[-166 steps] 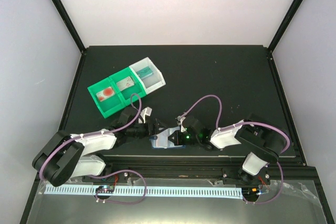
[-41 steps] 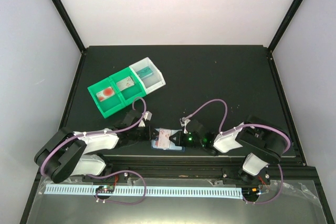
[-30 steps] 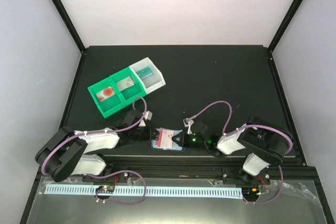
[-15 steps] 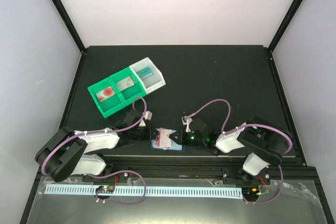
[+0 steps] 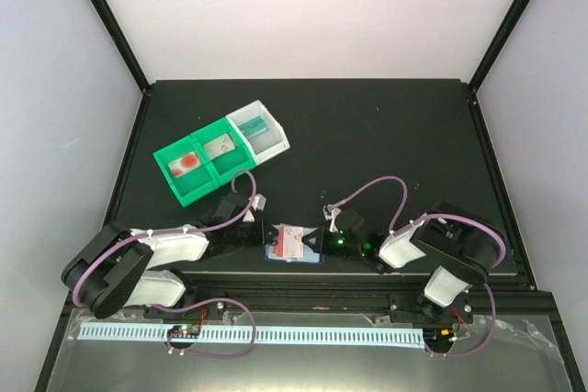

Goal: Take the credit cards out of the card holder

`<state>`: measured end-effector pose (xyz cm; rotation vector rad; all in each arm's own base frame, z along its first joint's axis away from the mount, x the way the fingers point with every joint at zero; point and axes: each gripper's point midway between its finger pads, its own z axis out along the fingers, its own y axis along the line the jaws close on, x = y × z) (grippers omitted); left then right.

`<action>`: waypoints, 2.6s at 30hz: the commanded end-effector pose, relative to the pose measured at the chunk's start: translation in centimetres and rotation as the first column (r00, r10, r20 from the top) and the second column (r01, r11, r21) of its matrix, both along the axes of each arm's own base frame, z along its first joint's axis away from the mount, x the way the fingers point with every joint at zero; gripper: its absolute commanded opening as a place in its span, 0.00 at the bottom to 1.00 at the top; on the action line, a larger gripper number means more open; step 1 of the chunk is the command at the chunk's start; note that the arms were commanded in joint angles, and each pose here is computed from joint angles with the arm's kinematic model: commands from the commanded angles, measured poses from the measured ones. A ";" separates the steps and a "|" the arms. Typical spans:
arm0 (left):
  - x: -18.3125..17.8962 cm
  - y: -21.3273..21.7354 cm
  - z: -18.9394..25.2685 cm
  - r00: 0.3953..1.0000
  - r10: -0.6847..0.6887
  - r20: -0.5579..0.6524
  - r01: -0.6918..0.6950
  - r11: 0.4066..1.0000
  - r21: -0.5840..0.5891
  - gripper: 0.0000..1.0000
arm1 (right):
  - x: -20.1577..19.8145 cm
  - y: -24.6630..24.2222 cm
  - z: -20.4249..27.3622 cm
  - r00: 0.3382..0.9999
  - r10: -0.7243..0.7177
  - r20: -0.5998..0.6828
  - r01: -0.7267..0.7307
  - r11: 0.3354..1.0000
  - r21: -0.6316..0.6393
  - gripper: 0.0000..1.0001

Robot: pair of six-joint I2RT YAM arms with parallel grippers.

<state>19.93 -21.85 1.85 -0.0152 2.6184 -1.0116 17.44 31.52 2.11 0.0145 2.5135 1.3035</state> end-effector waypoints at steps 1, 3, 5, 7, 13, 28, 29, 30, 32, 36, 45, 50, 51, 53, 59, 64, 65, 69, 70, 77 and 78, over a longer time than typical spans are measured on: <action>-2.0 2.9 -3.8 0.993 0.052 -0.108 -0.035 0.987 0.155 0.02 | 0.5 -1.3 0.4 0.999 -0.044 0.031 0.044 0.999 0.010 0.01; -2.0 2.9 -3.9 0.993 0.052 -0.110 -0.034 0.987 0.157 0.02 | 0.4 -1.5 0.3 0.998 -0.047 0.029 0.047 0.999 0.002 0.01; -2.0 2.9 -3.9 0.993 0.052 -0.110 -0.035 0.987 0.157 0.02 | 0.4 -1.3 0.4 0.999 -0.039 0.028 0.039 0.999 0.007 0.05; -2.0 2.9 -3.9 0.993 0.053 -0.110 -0.035 0.988 0.152 0.02 | 0.4 -0.9 0.5 0.999 -0.028 0.024 0.028 0.999 0.016 0.12; -2.0 2.8 -4.0 0.993 0.047 -0.107 -0.030 0.988 0.153 0.02 | 0.7 0.0 0.4 1.000 -0.008 0.023 0.008 1.000 0.022 0.18; -1.8 2.6 -3.8 0.993 0.050 -0.109 -0.034 0.990 0.140 0.02 | 1.0 -1.8 0.4 0.998 -0.056 0.022 0.055 0.998 0.036 0.01; -1.8 2.6 -3.8 0.992 0.053 -0.110 -0.038 0.990 0.138 0.02 | 0.9 -2.0 0.4 0.998 -0.063 0.022 0.062 0.998 0.033 0.01; -1.8 2.6 -3.8 0.992 0.058 -0.110 -0.043 0.990 0.136 0.01 | 0.9 -2.2 0.4 0.997 -0.070 0.023 0.069 0.997 0.032 0.01; -1.8 2.5 -3.7 0.992 0.061 -0.111 -0.046 0.991 0.129 0.02 | 0.8 -2.7 0.4 0.996 -0.081 0.026 0.081 0.996 0.028 0.01; -1.6 2.2 -3.2 0.992 0.062 -0.107 -0.049 0.992 0.115 0.02 | 0.8 -3.2 0.8 0.995 -0.095 0.035 0.094 0.995 0.027 0.01; -0.8 1.3 1.1 0.997 0.063 -0.050 -0.062 0.998 0.032 0.40 | 0.8 -3.5 2.8 0.993 -0.106 0.050 0.104 0.994 0.042 0.01; -0.5 0.3 5.9 0.998 0.050 0.040 -0.046 0.994 -0.095 0.65 | 0.9 -3.8 4.5 0.990 -0.121 0.072 0.117 0.991 0.065 0.01; -0.6 0.1 6.8 0.998 0.047 0.052 -0.041 0.992 -0.120 0.72 | 0.9 -3.8 4.8 0.989 -0.126 0.076 0.121 0.990 0.072 0.01; -0.8 -0.3 8.5 0.996 0.040 0.078 -0.026 0.984 -0.175 0.79 | 1.0 -3.8 5.9 0.987 -0.132 0.087 0.124 0.987 0.098 0.01; -2.0 -1.2 11.3 0.993 0.009 0.117 0.028 0.948 -0.318 0.82 | 1.0 -3.6 8.3 0.985 -0.144 0.098 0.126 0.978 0.165 0.01; -3.1 -2.5 13.7 0.987 -0.046 0.152 0.111 0.882 -0.458 0.77 | 0.8 -2.8 11.6 0.987 -0.137 0.086 0.107 0.950 0.292 0.01; -3.3 -2.7 14.1 0.986 -0.054 0.157 0.123 0.873 -0.471 0.77 | 0.8 -2.6 12.4 0.987 -0.135 0.085 0.102 0.943 0.316 0.01; -3.6 -3.5 15.6 0.979 -0.072 0.188 0.161 0.842 -0.515 0.74 | 0.7 -2.1 15.1 0.988 -0.134 0.079 0.091 0.910 0.404 0.01; -3.7 -3.6 15.9 0.978 -0.075 0.194 0.168 0.833 -0.527 0.73 | 0.7 -2.1 15.6 0.988 -0.135 0.079 0.090 0.903 0.421 0.01; -4.3 -4.4 17.3 0.973 -0.091 0.213 0.200 0.792 -0.577 0.65 | 0.5 -1.9 16.8 0.989 -0.129 0.070 0.082 0.881 0.467 0.01; -4.3 -4.4 17.2 0.973 -0.089 0.211 0.197 0.794 -0.575 0.65 | 0.5 -1.8 16.8 0.990 -0.125 0.067 0.078 0.878 0.472 0.01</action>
